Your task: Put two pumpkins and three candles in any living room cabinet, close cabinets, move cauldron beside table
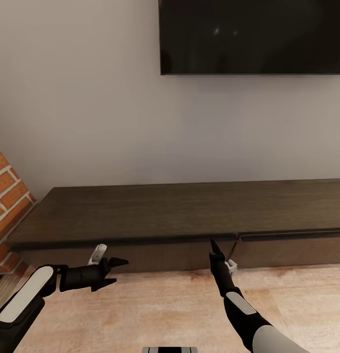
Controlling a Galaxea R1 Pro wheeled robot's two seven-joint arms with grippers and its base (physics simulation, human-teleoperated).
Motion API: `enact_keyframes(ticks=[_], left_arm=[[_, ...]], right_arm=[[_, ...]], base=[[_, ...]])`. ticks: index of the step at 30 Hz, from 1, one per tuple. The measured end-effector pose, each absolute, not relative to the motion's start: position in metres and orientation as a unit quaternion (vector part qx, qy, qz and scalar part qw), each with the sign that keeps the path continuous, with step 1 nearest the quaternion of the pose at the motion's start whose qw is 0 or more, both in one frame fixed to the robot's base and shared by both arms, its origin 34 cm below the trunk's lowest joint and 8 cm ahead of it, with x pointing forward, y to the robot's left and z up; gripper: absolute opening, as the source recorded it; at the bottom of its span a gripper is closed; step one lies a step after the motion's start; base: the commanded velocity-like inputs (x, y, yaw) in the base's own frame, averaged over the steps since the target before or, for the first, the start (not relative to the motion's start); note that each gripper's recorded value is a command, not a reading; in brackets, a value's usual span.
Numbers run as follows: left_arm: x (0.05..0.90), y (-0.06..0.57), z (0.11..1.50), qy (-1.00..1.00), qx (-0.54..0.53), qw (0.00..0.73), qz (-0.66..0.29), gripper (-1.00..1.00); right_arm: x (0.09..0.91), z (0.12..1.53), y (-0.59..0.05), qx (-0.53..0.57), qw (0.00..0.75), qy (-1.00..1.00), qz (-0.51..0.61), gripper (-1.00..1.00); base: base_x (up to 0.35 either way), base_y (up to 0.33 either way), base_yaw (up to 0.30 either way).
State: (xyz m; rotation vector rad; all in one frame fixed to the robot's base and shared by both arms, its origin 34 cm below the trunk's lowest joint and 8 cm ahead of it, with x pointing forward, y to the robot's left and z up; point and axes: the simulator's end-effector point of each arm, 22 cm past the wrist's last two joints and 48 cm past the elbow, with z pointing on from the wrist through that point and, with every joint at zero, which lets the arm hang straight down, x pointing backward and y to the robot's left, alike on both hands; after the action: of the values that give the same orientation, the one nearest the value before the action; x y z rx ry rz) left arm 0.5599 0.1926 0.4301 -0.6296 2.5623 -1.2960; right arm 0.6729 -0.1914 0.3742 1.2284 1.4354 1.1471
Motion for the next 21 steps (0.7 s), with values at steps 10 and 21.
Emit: enact_keyframes(ticks=[10, 21], left_arm=[[0.5595, 0.1923, 0.43, 0.867, -0.213, 0.1, -0.439, 1.0], [0.5596, 0.1916, 0.4299, 0.867, -0.213, 0.1, -0.439, 1.0]], right_arm=[[0.6729, 0.3742, -0.1913, 0.496, 0.449, 0.58, 0.464, 1.0], [0.6727, 0.3735, -0.1914, 0.497, 0.448, 0.581, 0.463, 1.0]], base=[[0.078, 0.0, 0.0], [0.047, 0.0, 0.0]])
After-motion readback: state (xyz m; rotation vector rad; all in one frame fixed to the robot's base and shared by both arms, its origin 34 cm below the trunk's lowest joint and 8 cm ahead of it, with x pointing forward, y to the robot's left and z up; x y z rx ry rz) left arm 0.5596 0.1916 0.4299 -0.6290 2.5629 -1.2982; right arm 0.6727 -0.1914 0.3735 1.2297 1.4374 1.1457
